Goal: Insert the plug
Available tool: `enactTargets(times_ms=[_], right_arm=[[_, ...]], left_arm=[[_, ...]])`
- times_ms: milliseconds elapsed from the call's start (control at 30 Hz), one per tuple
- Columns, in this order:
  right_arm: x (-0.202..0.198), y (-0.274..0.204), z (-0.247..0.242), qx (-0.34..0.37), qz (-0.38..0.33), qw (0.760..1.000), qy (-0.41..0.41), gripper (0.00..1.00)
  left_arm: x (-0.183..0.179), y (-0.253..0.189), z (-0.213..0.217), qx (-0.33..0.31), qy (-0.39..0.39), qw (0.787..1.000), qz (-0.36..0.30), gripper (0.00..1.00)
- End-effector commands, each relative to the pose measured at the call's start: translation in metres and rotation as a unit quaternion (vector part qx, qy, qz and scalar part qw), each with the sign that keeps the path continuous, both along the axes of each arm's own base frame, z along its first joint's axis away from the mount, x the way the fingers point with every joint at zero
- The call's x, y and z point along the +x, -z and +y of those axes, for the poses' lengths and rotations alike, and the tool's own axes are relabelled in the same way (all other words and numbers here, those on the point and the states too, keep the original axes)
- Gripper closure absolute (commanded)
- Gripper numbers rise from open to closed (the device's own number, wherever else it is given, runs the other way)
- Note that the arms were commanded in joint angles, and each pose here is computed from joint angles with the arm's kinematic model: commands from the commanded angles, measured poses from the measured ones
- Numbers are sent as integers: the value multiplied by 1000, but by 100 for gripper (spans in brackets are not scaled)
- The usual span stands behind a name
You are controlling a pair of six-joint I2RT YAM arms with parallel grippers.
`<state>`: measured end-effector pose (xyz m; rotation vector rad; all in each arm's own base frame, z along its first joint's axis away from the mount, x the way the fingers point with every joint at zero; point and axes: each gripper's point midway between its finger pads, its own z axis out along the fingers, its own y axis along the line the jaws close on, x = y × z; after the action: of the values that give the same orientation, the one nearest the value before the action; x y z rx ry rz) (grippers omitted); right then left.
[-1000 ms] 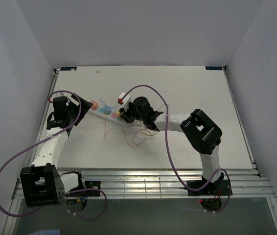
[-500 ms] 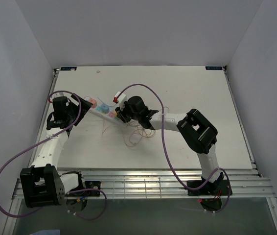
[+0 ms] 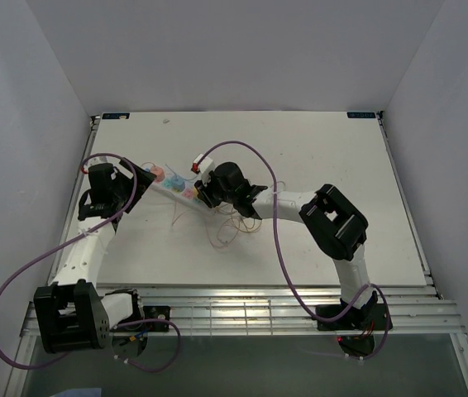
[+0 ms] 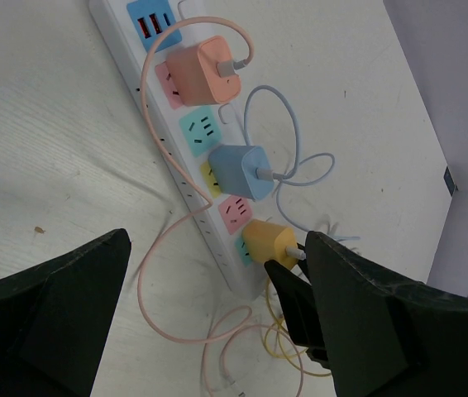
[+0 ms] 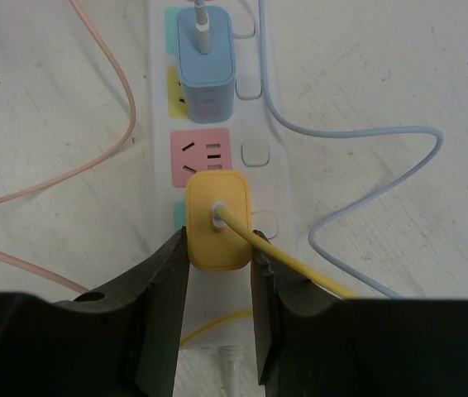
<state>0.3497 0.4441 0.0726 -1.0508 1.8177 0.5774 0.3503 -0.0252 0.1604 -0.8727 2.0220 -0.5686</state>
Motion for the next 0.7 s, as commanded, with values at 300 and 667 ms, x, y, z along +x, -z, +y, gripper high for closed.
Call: enactTargets(times_ms=[300,667], right_arm=[[-36,62,-61,-175,117,976,53,67],[-25,-57,-25,-42,43,998,22,25]], left_arm=[[2,-41,2,5,-1,999,-44,2],[-3,-66,-1,4,6,998,-65,2]])
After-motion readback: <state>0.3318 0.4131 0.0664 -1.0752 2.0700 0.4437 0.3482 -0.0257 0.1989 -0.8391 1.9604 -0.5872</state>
